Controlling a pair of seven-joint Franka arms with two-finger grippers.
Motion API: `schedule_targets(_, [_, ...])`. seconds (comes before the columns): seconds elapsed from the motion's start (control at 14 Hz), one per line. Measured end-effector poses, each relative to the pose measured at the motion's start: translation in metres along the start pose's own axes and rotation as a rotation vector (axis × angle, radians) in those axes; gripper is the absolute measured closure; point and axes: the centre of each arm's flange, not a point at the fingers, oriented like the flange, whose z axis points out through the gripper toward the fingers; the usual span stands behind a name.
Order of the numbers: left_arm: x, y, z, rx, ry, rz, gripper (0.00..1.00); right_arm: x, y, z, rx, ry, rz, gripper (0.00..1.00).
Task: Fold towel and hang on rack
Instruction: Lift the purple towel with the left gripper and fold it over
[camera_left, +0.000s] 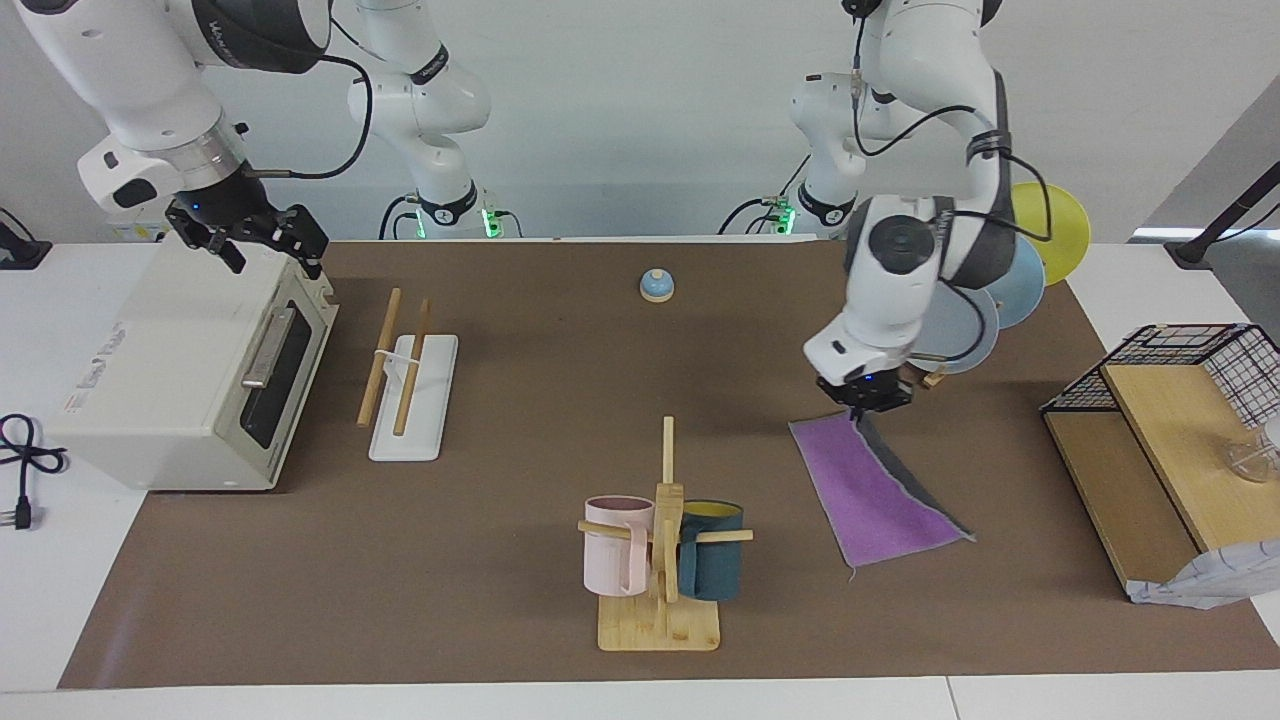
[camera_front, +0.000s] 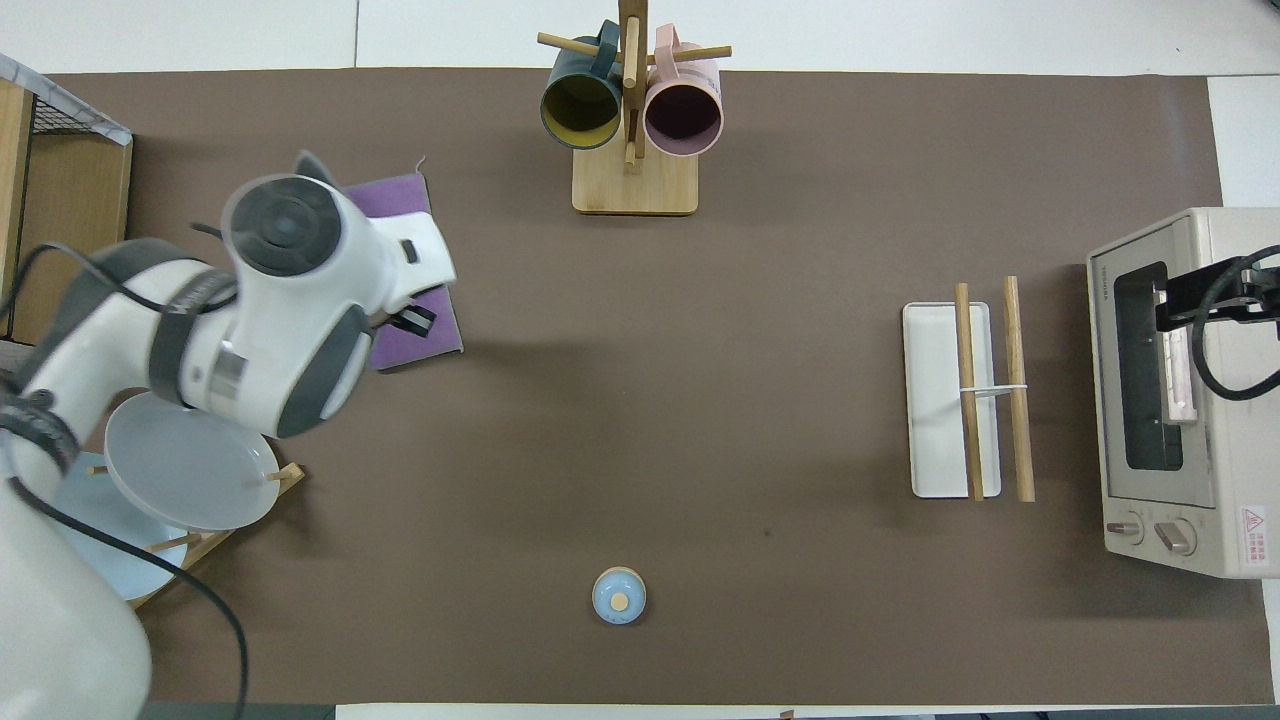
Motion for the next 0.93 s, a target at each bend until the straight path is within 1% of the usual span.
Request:
schedule_targets(0.07, [-0.001,0.021,0.019,0.004,-0.010,0.018,0.98,0.000,0.000,0.000,0.000,0.000,0.000,0.00])
schedule_targets(0.21, [-0.004,0.027,0.048,-0.002,-0.018,-0.002,0.98,0.000,0.000,0.000,0.000,0.000,0.000,0.00])
schedule_targets(0.36, [-0.005,0.016,0.054,-0.014,-0.017,-0.043,0.98,0.000,0.000,0.000,0.000,0.000,0.000,0.00])
schedule_targets(0.43, [-0.005,0.013,0.053,-0.036,-0.017,-0.070,0.98,0.000,0.000,0.000,0.000,0.000,0.000,0.00])
schedule_targets(0.5, [-0.005,0.010,0.052,-0.061,-0.016,-0.096,0.92,0.000,0.000,0.000,0.000,0.000,0.000,0.00])
schedule_targets(0.64, [-0.007,0.002,0.046,-0.115,-0.010,-0.161,0.70,0.000,0.000,0.000,0.000,0.000,0.000,0.00])
schedule_targets(0.71, [-0.008,-0.005,0.039,-0.143,-0.004,-0.197,0.62,0.000,0.000,0.000,0.000,0.000,0.000,0.00])
schedule_targets(0.79, [-0.010,-0.016,0.031,-0.165,0.002,-0.233,0.47,0.000,0.000,0.000,0.000,0.000,0.000,0.00])
schedule_targets(0.86, [-0.013,-0.030,0.020,-0.184,0.011,-0.270,0.36,0.000,0.000,0.000,0.000,0.000,0.000,0.00])
schedule_targets(0.93, [-0.015,-0.044,0.011,-0.206,0.024,-0.308,0.28,0.000,0.000,0.000,0.000,0.000,0.000,0.00])
